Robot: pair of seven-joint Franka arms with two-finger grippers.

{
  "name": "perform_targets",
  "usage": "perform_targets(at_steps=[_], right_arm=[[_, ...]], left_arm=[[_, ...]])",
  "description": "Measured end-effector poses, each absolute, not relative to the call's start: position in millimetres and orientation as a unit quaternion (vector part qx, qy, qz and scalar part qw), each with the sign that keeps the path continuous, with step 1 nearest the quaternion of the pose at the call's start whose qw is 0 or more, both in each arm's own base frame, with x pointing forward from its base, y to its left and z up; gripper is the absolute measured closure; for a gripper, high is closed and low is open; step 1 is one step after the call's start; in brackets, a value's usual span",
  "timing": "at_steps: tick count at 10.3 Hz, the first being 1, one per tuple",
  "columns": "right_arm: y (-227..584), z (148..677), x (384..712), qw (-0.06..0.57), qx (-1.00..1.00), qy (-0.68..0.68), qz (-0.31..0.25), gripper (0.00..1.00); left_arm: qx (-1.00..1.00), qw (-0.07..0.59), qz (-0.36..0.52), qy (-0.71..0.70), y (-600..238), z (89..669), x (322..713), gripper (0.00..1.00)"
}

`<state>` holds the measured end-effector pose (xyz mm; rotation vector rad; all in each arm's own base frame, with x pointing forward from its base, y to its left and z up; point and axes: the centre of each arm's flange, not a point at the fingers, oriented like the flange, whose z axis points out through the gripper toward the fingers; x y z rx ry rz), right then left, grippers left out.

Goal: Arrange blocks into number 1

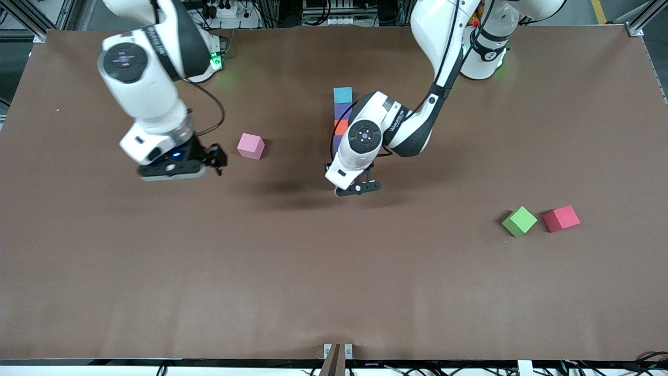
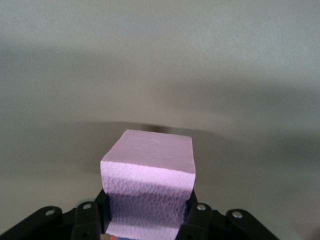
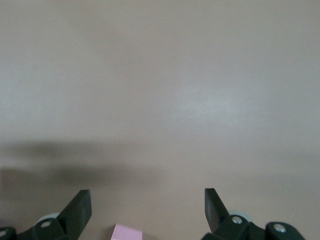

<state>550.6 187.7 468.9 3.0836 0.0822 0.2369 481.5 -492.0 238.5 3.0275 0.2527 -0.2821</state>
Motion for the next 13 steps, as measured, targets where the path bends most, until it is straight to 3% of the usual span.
perform_targets(at_steps=[5, 7, 10, 13], right_arm=[[126, 552, 604, 0.045, 0.998, 0.006, 0.046, 0.00], [83, 572, 611, 0.014, 0.998, -0.031, 0.044, 0.00], [20, 605, 596, -0.008, 0.999, -0.027, 0.036, 0.00], [6, 633, 574, -0.008, 0.999, -0.005, 0.037, 0.00]], left_arm=[[0.991, 0.022, -0.114, 0.068, -501, 220, 462, 0.44], [0.991, 0.020, -0.116, 0.063, -505, 219, 457, 0.44], [0.991, 0.014, -0.120, 0.058, -505, 213, 452, 0.44], [0.991, 0.008, -0.119, 0.053, -505, 208, 451, 0.44]])
